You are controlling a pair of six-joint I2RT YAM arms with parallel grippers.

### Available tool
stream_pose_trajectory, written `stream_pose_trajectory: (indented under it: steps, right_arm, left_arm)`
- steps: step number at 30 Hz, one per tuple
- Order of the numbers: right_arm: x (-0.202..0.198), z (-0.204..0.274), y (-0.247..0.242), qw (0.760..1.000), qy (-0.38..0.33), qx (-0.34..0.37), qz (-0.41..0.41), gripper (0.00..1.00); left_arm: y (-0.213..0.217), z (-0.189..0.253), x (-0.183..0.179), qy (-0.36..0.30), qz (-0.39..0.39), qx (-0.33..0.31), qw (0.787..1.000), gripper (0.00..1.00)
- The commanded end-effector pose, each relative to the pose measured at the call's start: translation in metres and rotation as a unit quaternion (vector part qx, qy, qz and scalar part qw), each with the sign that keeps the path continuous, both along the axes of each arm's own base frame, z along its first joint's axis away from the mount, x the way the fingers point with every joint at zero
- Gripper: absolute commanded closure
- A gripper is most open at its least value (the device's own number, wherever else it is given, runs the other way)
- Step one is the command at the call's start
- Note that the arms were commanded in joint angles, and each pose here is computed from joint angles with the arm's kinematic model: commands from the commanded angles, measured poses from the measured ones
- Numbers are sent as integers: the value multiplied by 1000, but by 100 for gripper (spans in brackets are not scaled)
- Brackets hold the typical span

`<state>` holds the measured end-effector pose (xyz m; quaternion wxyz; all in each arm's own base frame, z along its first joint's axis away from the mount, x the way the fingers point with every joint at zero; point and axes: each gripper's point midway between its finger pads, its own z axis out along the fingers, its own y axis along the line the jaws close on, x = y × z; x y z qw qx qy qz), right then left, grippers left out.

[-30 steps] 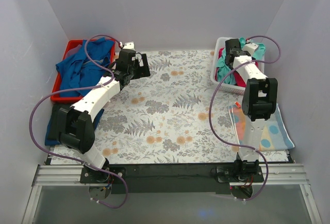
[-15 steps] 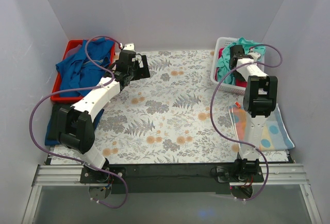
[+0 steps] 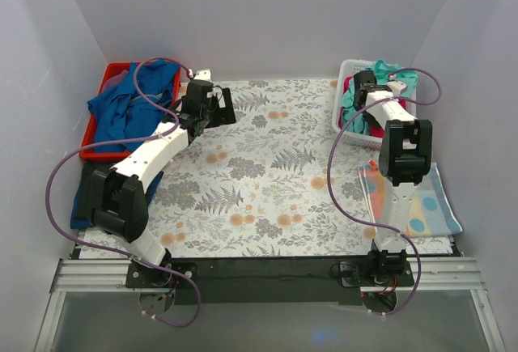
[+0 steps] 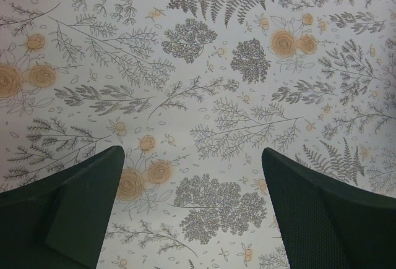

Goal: Fold and stack the t-shirts

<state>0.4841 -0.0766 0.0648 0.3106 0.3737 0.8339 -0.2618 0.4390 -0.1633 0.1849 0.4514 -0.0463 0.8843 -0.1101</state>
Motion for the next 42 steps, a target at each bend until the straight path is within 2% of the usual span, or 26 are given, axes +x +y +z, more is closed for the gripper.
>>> stream_pose_trajectory:
  steps: [1, 6, 14, 20, 22, 24, 26, 27, 30, 32, 34, 37, 39, 40, 42]
  right_arm:
    - [3, 70, 26, 996, -66, -67, -1, 99]
    - [-1, 122, 32, 986, -125, -113, -19, 99]
    - [-15, 212, 31, 966, -229, -110, -42, 99]
    - [-23, 282, 38, 952, -285, -108, -28, 99]
    - [-8, 382, 52, 916, -387, -99, 29, 99]
    - [-4, 425, 55, 895, -429, -111, 52, 99]
    - [-4, 474, 64, 856, -500, -106, 81, 99]
    - [0, 490, 78, 836, -525, -99, 127, 99]
    - [-3, 531, 118, 783, -574, -75, 228, 99]
    - [-12, 548, 159, 739, -594, -62, 312, 99]
    - [-26, 564, 178, 706, -613, -63, 349, 99]
    - [-55, 590, 233, 626, -636, -54, 449, 99]
    - [-72, 603, 247, 593, -647, -55, 477, 99]
    - [-85, 608, 267, 557, -652, -47, 513, 99]
    - [-105, 620, 279, 520, -663, -41, 537, 99]
  left_arm:
    - [0, 27, -5, -27, -6, -21, 999, 7]
    - [-3, 27, -7, -25, -13, -24, 999, 7]
    - [-9, 23, -9, -17, -25, -34, 999, 7]
    - [-13, 22, -10, -14, -31, -43, 998, 8]
    - [-15, 22, -12, -13, -35, -51, 998, 8]
    - [-19, 23, -12, -13, -41, -58, 997, 8]
    - [-19, 24, -13, -13, -42, -60, 997, 8]
    - [-18, 24, -13, -14, -40, -60, 997, 8]
    - [-16, 23, -13, -15, -36, -57, 998, 8]
    - [-14, 25, -12, -19, -29, -54, 998, 8]
    - [-13, 25, -11, -20, -27, -54, 998, 8]
    - [-13, 25, -11, -21, -26, -54, 998, 8]
    - [-13, 24, -11, -19, -25, -55, 998, 8]
    - [-13, 25, -11, -20, -24, -56, 998, 8]
    - [-13, 24, -11, -19, -23, -55, 998, 9]
